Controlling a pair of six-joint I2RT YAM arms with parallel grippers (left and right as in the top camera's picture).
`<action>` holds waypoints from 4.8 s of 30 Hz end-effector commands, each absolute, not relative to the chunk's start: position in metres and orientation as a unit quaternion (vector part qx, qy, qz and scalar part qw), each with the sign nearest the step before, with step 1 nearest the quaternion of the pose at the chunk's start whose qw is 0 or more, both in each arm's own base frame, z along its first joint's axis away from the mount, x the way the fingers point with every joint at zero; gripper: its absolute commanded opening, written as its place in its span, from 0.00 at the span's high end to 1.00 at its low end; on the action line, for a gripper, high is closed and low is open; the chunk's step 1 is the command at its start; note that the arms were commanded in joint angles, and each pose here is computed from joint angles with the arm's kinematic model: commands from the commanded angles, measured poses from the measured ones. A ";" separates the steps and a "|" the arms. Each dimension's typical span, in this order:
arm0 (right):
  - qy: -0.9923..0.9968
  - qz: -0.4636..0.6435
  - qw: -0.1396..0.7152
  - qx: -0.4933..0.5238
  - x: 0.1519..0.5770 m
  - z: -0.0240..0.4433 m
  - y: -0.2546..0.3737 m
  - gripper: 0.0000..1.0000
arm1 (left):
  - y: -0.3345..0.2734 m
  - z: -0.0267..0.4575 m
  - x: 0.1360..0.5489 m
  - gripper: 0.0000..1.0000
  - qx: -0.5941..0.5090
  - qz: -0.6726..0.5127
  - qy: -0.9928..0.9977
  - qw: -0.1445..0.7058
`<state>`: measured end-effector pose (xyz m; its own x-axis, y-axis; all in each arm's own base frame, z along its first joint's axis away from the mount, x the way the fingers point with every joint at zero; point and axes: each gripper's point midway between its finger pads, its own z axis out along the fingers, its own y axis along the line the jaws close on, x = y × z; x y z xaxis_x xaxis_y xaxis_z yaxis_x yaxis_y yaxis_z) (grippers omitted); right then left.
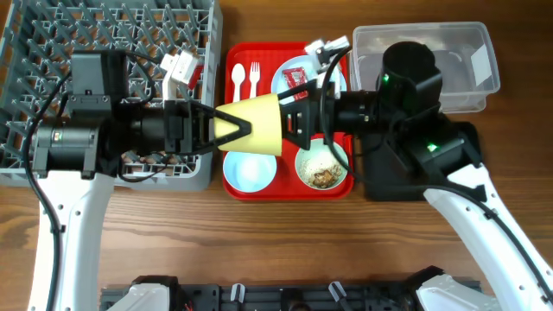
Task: Sort waste into correct bins and load items into the dishwasher rack
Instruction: 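Place the yellow cup into the dish rack with the left gripper, then grasp the red snack wrapper on the plate with the right gripper, then carry the wrapper to the clear bin and release it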
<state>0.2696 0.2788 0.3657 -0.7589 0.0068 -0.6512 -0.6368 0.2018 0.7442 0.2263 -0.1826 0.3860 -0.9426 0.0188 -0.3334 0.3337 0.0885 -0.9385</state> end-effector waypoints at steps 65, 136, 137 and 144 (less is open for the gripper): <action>0.941 0.216 0.224 -0.131 0.237 0.230 0.206 0.10 | -0.050 0.302 0.246 0.01 -0.106 -0.162 0.947 0.256; 0.915 0.015 0.402 0.021 0.476 0.236 0.112 0.96 | -0.048 0.334 0.188 0.00 -0.100 -0.176 0.925 0.321; 0.917 0.007 0.397 0.029 0.478 0.232 0.099 0.96 | -0.048 0.334 0.188 0.00 -0.100 -0.176 0.925 0.321; 0.940 -0.026 0.332 0.070 0.494 0.170 0.042 0.96 | -0.048 0.334 0.188 0.00 -0.100 -0.176 0.925 0.321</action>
<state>0.4927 0.0585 0.2193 -0.6947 0.1169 -0.7098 0.1163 0.9920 0.0496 0.1886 -0.0439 0.3305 -0.7732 -0.2990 -0.5593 -0.0874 0.9237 -0.3730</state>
